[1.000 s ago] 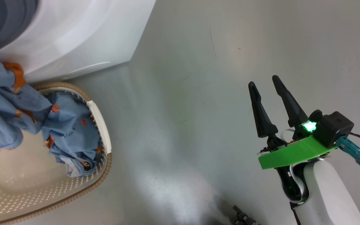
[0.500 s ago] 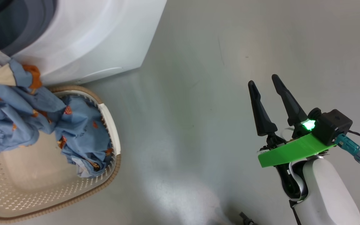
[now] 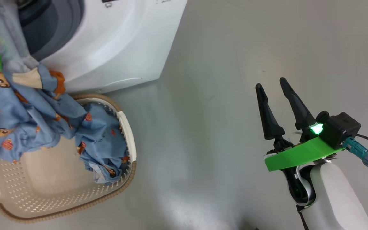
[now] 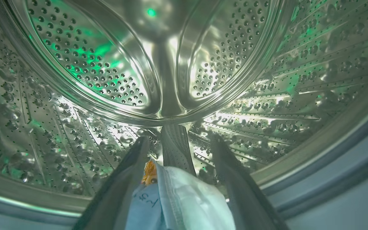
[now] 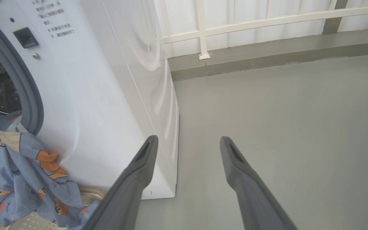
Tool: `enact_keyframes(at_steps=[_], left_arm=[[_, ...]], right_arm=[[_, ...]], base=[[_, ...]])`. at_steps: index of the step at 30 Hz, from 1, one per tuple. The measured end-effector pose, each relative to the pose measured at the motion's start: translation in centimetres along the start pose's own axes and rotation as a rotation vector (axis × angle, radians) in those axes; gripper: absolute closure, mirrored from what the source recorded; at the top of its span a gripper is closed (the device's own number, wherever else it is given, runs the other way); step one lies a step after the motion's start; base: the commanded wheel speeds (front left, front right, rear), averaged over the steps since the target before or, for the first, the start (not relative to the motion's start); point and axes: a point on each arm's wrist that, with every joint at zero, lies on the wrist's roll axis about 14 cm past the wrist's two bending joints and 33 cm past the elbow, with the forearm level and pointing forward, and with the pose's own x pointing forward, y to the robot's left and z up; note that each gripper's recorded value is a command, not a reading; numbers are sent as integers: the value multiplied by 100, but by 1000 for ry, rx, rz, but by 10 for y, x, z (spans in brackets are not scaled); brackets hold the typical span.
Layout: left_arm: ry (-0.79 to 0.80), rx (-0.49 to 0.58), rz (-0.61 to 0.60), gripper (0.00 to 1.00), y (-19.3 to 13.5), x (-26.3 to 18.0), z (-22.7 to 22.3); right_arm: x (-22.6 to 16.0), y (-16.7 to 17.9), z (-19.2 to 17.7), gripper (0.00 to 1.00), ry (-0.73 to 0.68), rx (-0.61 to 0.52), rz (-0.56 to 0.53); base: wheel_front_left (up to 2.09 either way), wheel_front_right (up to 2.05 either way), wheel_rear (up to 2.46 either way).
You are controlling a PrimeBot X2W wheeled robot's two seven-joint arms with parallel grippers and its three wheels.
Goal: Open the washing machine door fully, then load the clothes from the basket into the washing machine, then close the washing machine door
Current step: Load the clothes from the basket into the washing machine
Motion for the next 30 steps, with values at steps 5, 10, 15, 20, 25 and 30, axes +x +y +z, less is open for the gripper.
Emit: enact_keyframes(at_steps=[5,10,15,20,25,30], left_arm=[[-12,10,17,0,14,-29,0],[-23,-11,22,0,19,-65,-2],[-22,-19,31,0,21,-95,-6],[22,-43,44,0,19,-133,-22],[42,-47,54,0,19,-157,-27],[62,-67,86,0,18,-180,-33]], right_arm=[[-1,4,4,0,-10,9,9],[-4,7,5,0,-12,18,14],[-3,12,8,0,-20,23,26],[-3,15,12,0,-31,23,34],[-3,17,14,0,-37,13,41],[-5,17,17,0,-41,11,41]], base=[[0,0,0],[0,0,0],[0,0,0],[0,0,0],[0,0,0],[0,0,0]])
